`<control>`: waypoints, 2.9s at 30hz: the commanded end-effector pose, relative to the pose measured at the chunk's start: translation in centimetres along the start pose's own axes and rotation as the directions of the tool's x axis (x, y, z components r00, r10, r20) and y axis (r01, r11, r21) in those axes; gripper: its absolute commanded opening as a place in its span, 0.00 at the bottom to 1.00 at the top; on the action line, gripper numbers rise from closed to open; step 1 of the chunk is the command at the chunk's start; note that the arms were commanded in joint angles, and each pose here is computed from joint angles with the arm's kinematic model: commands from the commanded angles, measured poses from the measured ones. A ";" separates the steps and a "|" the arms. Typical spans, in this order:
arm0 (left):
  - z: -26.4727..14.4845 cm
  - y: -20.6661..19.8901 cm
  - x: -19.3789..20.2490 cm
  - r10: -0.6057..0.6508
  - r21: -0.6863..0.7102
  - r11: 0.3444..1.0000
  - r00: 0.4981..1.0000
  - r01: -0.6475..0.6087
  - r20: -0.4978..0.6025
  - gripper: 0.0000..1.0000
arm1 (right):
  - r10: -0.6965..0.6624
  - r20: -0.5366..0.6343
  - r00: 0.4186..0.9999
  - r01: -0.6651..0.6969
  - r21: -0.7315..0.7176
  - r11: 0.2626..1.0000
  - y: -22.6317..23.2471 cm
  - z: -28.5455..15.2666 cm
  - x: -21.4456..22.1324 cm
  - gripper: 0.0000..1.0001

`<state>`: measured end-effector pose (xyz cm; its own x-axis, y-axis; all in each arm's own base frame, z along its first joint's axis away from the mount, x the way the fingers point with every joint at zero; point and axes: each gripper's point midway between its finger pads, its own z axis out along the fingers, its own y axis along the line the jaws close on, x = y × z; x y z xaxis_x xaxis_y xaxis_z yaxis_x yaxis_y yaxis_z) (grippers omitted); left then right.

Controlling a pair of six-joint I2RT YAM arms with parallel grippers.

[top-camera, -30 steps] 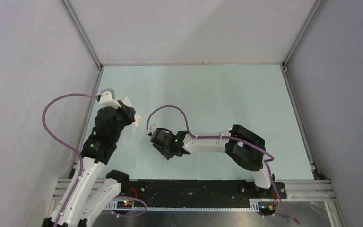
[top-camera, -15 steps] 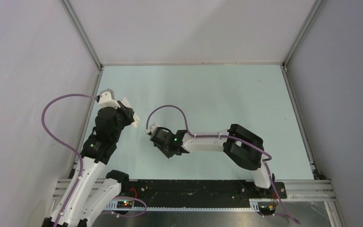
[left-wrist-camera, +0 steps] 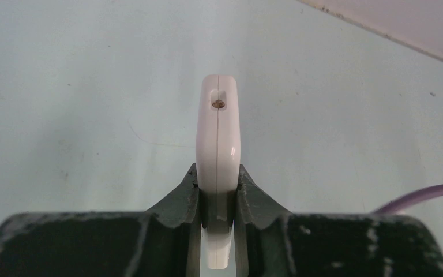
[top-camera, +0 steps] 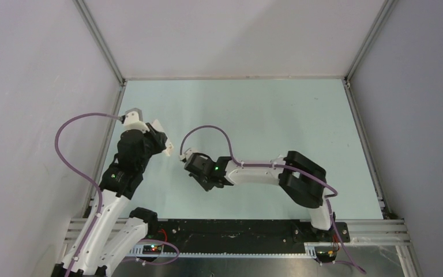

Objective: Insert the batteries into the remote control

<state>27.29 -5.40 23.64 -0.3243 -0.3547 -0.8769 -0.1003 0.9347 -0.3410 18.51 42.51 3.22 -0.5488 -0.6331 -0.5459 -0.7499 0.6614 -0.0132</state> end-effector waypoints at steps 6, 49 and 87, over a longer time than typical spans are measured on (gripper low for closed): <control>-1.7 -7.6 -0.2 0.100 0.400 0.915 0.990 -0.053 -0.097 0.00 | 0.074 0.347 0.935 -0.018 -0.162 0.987 -0.7 -14.8 -6.1 0.03; -12.1 -20.1 5.7 0.315 0.745 0.458 0.695 0.486 -0.647 0.00 | -0.133 0.843 0.522 0.494 -0.171 0.852 2.2 -31.4 -6.7 0.02; -12.8 -19.9 7.1 0.351 0.734 0.443 0.653 0.515 -0.671 0.00 | -0.236 0.795 0.559 0.552 -0.145 0.821 2.8 -26.8 -6.9 0.01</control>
<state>15.33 -26.02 27.40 -0.8978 0.0952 -0.4301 0.4395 0.2594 -0.8600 10.22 37.34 27.63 0.1316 -0.2415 -0.9614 -0.9765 0.1354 -0.1676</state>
